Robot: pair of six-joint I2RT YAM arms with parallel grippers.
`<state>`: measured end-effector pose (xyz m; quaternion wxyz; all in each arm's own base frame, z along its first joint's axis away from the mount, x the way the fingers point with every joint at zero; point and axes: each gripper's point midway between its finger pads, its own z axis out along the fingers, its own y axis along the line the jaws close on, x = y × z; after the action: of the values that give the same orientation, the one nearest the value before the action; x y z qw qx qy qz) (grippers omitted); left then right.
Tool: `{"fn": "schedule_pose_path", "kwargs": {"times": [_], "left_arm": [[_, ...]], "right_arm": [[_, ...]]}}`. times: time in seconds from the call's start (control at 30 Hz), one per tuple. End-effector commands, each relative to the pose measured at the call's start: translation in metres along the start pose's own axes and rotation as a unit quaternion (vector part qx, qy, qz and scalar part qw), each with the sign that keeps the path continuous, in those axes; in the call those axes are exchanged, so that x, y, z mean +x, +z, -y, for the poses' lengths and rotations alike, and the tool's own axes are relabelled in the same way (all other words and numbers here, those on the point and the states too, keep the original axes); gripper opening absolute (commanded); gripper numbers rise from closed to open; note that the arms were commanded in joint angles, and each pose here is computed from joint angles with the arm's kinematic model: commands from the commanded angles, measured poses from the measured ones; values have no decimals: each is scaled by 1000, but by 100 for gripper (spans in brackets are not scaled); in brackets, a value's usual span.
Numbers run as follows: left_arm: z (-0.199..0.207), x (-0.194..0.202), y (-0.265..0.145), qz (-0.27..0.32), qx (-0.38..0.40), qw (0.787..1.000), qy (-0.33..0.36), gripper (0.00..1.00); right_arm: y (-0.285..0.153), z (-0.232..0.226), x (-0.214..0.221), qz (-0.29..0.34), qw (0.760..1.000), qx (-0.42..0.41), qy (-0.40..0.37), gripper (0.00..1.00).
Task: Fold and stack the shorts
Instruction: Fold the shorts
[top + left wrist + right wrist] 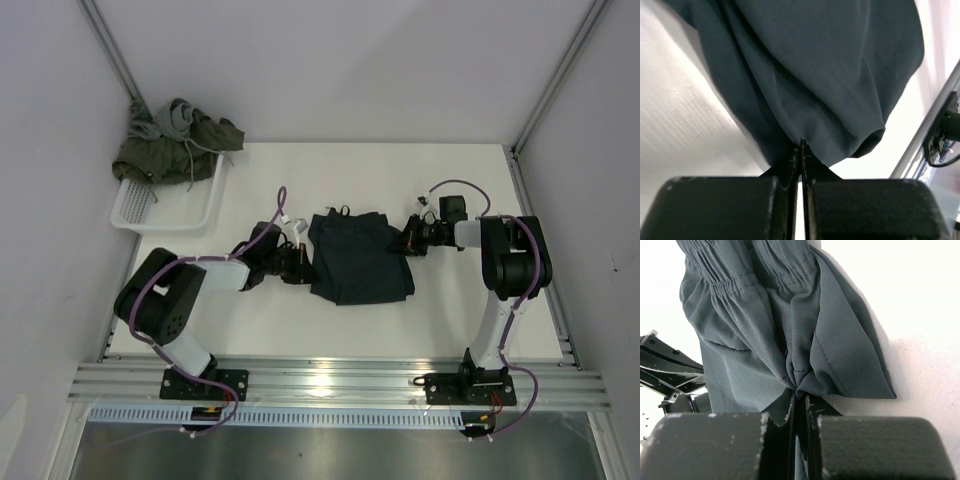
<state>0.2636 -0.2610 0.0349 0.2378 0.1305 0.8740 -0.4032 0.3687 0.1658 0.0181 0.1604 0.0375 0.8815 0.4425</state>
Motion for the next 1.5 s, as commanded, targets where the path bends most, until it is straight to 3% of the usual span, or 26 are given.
{"fn": "schedule_pose_path", "kwargs": {"times": [0.0, 0.3, 0.43, 0.47, 0.5, 0.6, 0.7, 0.9, 1.17, 1.47], "left_arm": [[0, -10, -5, 23, -13, 1000, 8, 0], [-43, 14, -30, 36, -94, 994, -31, 0], [-40, 14, -28, 35, -81, 996, -31, 2], [-40, 15, -26, 30, -80, 996, -34, 9], [-38, 14, -26, 31, -73, 996, -33, 29], [-33, 3, -31, 49, -75, 996, -29, 52], [-27, -16, -40, 73, -89, 993, -16, 59], [-8, -75, -46, 115, -92, 989, 10, 61], [-8, -122, -14, 125, -79, 989, 10, 59], [-20, -128, 23, 85, -77, 993, 5, 53]], "right_arm": [[3, 14, 7, -6, 1000, 16, 14, 0], [3, 15, 6, -3, 1000, 9, 23, 0], [2, 15, 6, -3, 1000, 9, 23, 0], [2, 16, 6, -4, 1000, 9, 23, 0], [2, 16, 6, -4, 1000, 9, 23, 0], [3, 15, 6, -4, 1000, 9, 21, 0], [2, 15, 6, -3, 1000, 9, 22, 0], [2, 13, 8, -4, 1000, 8, 19, 0], [3, 11, 8, -5, 1000, 9, 12, 0], [3, 10, 9, -5, 1000, 11, 9, 1]]}}
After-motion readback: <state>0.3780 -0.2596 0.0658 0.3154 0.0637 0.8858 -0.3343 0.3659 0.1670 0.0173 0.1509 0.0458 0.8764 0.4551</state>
